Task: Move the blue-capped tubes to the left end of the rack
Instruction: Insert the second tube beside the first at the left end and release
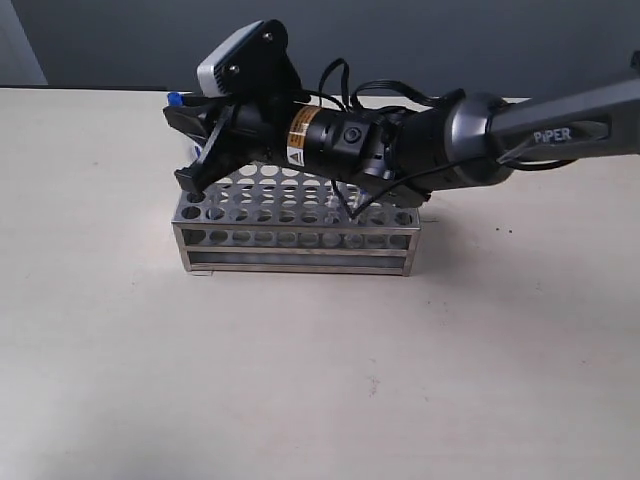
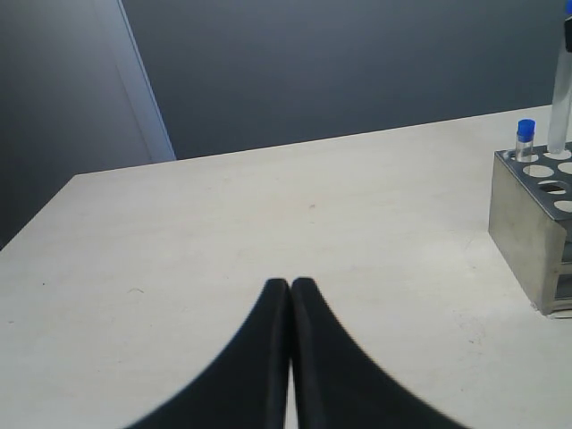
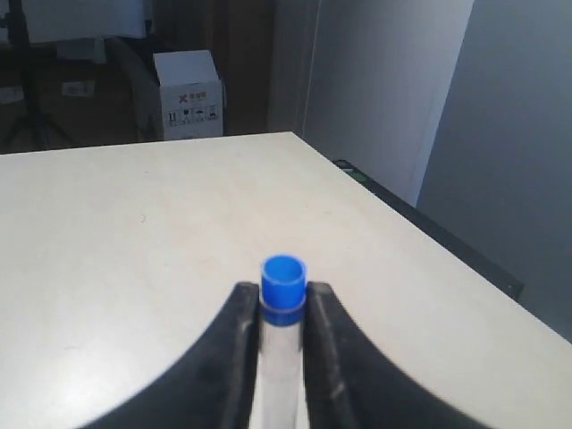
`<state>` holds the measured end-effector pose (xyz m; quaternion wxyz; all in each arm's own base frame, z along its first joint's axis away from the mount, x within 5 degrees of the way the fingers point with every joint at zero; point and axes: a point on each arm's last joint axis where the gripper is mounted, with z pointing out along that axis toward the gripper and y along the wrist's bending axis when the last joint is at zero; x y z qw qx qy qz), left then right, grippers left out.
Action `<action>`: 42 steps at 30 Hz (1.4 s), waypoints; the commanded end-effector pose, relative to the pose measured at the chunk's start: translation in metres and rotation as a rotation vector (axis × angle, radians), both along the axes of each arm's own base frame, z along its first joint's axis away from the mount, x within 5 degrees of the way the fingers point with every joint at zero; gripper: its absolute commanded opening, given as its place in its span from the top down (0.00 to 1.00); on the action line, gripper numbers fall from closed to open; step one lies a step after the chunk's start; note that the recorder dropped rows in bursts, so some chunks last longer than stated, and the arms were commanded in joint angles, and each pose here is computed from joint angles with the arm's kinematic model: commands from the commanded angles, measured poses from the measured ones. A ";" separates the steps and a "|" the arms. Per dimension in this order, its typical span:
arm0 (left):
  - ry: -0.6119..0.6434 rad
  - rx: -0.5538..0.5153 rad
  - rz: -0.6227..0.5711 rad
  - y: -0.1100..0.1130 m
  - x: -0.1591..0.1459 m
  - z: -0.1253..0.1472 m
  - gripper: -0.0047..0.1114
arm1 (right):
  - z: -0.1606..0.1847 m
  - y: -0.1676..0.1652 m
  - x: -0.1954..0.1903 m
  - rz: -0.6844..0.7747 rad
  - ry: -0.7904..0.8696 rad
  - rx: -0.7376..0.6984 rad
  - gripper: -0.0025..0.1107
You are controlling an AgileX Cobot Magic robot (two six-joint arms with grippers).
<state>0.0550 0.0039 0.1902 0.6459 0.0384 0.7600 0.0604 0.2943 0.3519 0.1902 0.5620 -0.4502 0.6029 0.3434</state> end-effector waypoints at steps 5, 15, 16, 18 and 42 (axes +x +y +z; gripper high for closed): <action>-0.011 -0.006 -0.009 -0.001 0.000 0.002 0.96 | -0.013 0.008 0.011 -0.029 0.028 -0.006 0.93; -0.011 -0.006 -0.009 -0.001 0.000 0.002 0.96 | -0.038 0.011 0.017 -0.054 0.078 -0.053 0.93; -0.011 -0.006 -0.009 -0.001 0.000 0.002 0.96 | -0.039 0.011 0.017 -0.057 0.090 -0.054 0.93; -0.011 -0.006 -0.009 -0.001 0.000 0.002 0.96 | -0.042 0.011 0.017 -0.057 0.094 -0.058 0.93; -0.011 -0.006 -0.009 -0.001 0.000 0.002 0.96 | -0.009 0.000 0.022 -0.157 0.138 -0.074 0.66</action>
